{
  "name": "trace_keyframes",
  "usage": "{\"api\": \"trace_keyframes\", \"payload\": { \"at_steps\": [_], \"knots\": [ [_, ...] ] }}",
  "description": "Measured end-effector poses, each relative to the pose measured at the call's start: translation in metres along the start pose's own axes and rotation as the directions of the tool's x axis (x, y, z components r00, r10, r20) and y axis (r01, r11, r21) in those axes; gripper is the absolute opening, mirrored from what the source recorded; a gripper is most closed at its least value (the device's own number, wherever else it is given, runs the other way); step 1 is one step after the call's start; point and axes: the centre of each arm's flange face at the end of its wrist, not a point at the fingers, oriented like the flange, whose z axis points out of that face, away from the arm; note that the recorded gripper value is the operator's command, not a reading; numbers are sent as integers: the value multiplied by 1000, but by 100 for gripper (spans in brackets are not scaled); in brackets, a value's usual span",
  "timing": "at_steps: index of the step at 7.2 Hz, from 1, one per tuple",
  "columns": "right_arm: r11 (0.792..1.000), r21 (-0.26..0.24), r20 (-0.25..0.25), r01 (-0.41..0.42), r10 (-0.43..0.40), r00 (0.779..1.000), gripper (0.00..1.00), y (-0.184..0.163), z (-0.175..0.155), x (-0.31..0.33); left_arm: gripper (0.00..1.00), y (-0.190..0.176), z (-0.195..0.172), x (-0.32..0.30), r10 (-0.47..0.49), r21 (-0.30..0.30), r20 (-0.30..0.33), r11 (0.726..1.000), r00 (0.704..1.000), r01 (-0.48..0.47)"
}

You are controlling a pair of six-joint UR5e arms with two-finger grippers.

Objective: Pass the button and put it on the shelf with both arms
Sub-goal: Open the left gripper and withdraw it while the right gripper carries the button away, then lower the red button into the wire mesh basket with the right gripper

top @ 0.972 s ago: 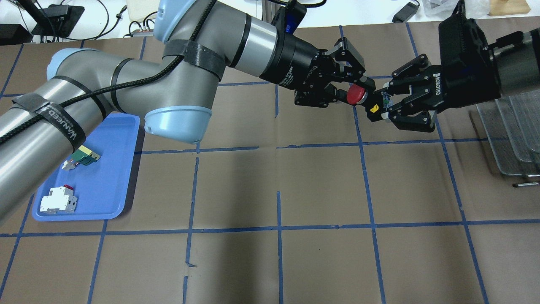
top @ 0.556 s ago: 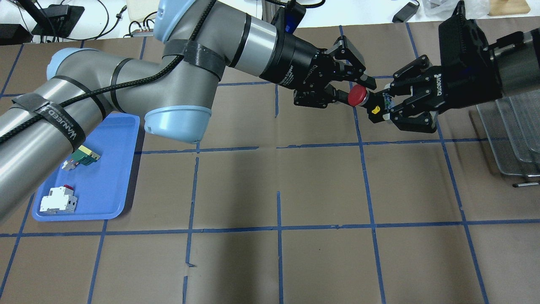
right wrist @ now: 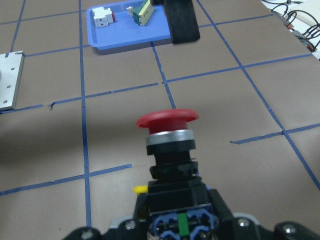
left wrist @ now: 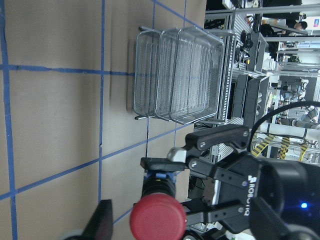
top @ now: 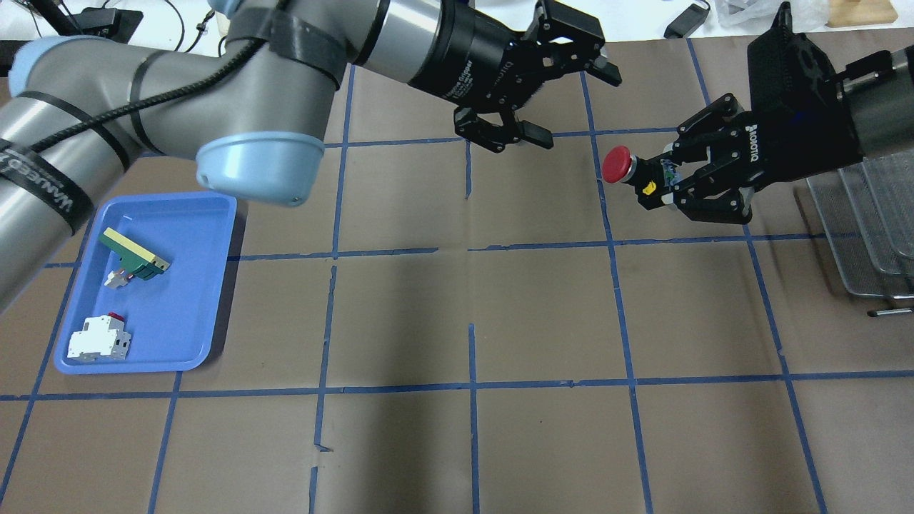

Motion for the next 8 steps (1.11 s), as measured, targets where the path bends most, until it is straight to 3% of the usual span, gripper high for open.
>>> {"api": "trace_keyframes", "payload": {
  "at_steps": [1,2,3,4,5,6,7,8],
  "knots": [
    [999,-39,-28,-35,34,999,0,11,-14,9,100,-10,-21,1,-52,37,117,998,992,48],
    [992,-76,-58,-105,101,993,0,30,-29,23,100,-16,-34,-9,-95,74,274,994,957,77],
    [975,-117,-89,-191,182,979,0,52,-40,42,100,-21,-44,-28,-126,109,429,990,894,87],
    [940,-168,-140,-296,275,951,0,71,-47,63,100,-30,-56,-48,-157,144,541,985,826,93],
    [885,-199,-210,-420,380,901,0,87,-50,82,100,-37,-70,-66,-184,175,623,980,760,94],
    [809,-217,-294,-546,479,827,0,104,-52,98,100,-41,-81,-81,-192,186,696,979,692,85],
    [715,-227,-395,-661,553,734,0,121,-60,108,100,-41,-87,-91,-187,180,740,981,646,78],
    [618,-211,-479,-757,610,632,0,139,-73,111,100,-40,-90,-96,-182,176,764,982,619,72]
  ]
}}
